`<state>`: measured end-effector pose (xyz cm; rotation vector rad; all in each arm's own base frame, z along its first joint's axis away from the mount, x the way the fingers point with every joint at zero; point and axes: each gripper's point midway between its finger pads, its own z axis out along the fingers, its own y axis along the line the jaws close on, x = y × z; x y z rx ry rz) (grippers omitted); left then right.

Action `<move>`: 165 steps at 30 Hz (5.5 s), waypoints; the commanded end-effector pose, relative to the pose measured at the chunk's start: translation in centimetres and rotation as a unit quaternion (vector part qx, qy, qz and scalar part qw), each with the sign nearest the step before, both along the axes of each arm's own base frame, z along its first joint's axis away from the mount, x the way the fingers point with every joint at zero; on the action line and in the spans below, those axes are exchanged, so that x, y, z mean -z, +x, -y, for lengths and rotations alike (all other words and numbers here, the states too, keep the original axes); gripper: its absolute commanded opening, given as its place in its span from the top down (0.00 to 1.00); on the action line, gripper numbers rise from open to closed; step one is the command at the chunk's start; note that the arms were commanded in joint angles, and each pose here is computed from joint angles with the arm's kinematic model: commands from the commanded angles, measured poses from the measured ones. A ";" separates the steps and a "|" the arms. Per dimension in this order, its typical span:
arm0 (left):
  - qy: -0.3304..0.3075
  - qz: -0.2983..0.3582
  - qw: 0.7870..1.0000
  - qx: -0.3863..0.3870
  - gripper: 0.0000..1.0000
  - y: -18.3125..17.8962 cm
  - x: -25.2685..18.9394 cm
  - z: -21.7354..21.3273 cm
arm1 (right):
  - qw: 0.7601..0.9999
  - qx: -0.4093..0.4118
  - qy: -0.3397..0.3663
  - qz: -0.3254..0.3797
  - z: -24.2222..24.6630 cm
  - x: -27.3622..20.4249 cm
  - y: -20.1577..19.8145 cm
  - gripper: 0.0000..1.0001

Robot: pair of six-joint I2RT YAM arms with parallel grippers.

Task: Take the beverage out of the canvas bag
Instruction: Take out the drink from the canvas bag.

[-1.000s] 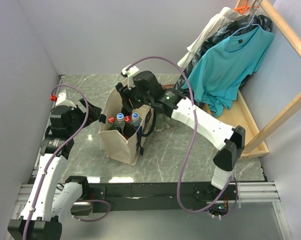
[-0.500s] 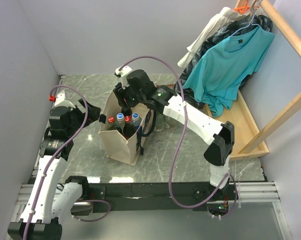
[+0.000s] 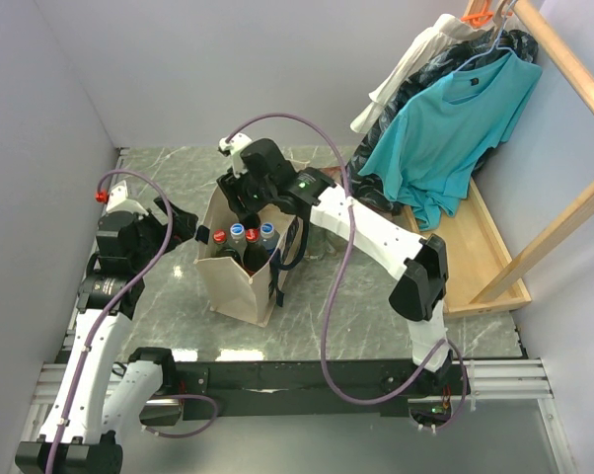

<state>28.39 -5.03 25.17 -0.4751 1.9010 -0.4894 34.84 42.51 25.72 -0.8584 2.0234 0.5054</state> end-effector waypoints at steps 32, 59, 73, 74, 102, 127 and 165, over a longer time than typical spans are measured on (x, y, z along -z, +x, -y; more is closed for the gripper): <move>0.009 0.016 1.000 -0.012 0.04 0.4 -0.6 -0.6 | 1.000 0.025 -0.017 0.004 -0.4 0.2 1.9 0.39; 0.006 0.013 1.000 -0.010 0.04 0.5 -0.4 -0.5 | 0.999 0.048 -0.022 0.008 1.1 0.2 2.7 0.50; 0.009 0.013 1.000 -0.011 0.04 0.5 -0.4 -0.5 | 0.999 0.038 -0.018 0.003 0.6 0.3 2.5 0.88; 0.009 0.013 1.000 -0.011 0.04 0.5 -0.4 -0.5 | 0.999 0.037 -0.017 0.004 0.6 0.2 2.6 0.91; 0.009 0.019 1.000 -0.009 0.04 0.3 -1.1 -0.5 | 0.992 0.039 0.064 0.105 1.2 -9.9 2.9 1.00; 0.005 0.019 1.000 -0.020 0.04 0.0 -1.3 -0.8 | 0.980 0.036 0.114 0.156 2.5 -16.5 1.7 1.00; -0.012 0.028 0.999 -0.010 0.04 -0.2 -2.0 -0.2 | 0.947 0.059 0.179 0.261 8.4 -27.7 -2.5 1.00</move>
